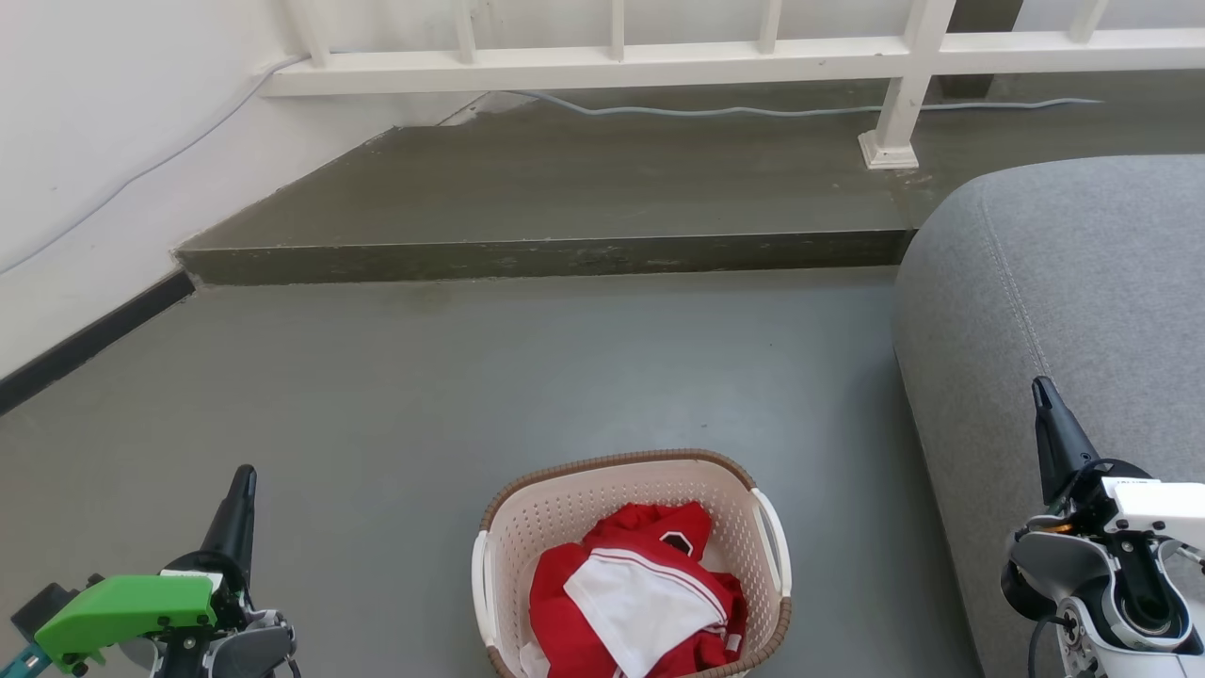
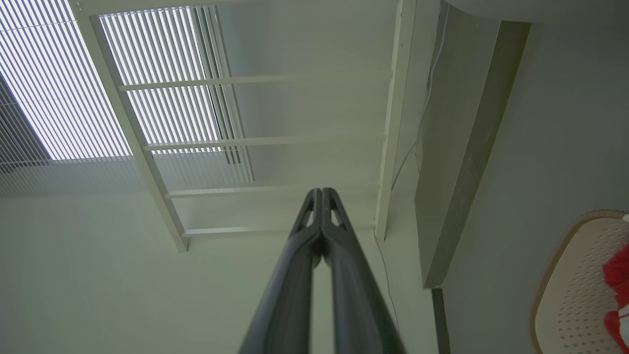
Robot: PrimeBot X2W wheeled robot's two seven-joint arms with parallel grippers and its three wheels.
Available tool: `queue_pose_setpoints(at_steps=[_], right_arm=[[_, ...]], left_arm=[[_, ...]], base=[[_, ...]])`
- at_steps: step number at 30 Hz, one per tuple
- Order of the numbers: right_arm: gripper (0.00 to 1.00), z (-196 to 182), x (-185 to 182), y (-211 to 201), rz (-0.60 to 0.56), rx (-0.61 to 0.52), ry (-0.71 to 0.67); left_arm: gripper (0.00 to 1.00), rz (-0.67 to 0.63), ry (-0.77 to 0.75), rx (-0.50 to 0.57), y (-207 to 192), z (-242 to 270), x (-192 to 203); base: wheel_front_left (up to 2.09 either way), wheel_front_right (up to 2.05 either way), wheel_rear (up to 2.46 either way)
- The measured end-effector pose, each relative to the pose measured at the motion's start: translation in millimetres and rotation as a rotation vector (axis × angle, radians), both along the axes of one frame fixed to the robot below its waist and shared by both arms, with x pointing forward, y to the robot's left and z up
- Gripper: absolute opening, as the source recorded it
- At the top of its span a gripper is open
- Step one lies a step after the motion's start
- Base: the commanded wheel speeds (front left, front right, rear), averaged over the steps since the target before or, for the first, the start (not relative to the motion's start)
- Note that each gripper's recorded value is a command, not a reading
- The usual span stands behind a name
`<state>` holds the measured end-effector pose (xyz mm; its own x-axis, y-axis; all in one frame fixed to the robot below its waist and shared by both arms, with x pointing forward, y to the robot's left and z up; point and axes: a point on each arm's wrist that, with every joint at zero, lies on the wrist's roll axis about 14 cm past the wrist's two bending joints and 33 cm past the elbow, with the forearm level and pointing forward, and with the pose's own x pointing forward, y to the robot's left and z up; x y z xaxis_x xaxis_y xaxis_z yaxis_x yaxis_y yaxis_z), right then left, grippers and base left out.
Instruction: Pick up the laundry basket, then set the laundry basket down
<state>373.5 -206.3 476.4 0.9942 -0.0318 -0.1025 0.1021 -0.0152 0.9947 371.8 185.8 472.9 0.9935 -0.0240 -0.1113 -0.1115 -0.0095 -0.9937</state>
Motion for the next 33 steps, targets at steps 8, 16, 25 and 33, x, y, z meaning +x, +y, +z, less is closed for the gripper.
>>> queue_pose_setpoints(at_steps=[8, 16, 25, 33], right_arm=[[0.00, -0.1, 0.0, -0.1, 0.000, 0.000, 0.000], [0.00, -0.3, -0.1, -0.1, -0.001, 0.001, 0.001], [0.00, -0.2, -0.1, -0.3, -0.001, 0.001, 0.001], [0.00, -0.4, -0.1, -0.4, -0.002, 0.001, 0.001]], left_arm=[[0.00, 0.000, 0.000, 0.000, 0.1, -0.2, 0.0], [0.00, 0.001, 0.001, 0.000, 0.3, -0.3, 0.0], [0.00, -0.001, 0.001, -0.001, 0.1, -0.4, -0.1], [0.00, -0.004, 0.001, -0.002, -0.2, -0.6, -0.1]], base=[[0.00, 0.00, 0.00], [0.00, 0.00, 0.00], [0.00, 0.00, 0.00], [0.00, 0.00, 0.00]])
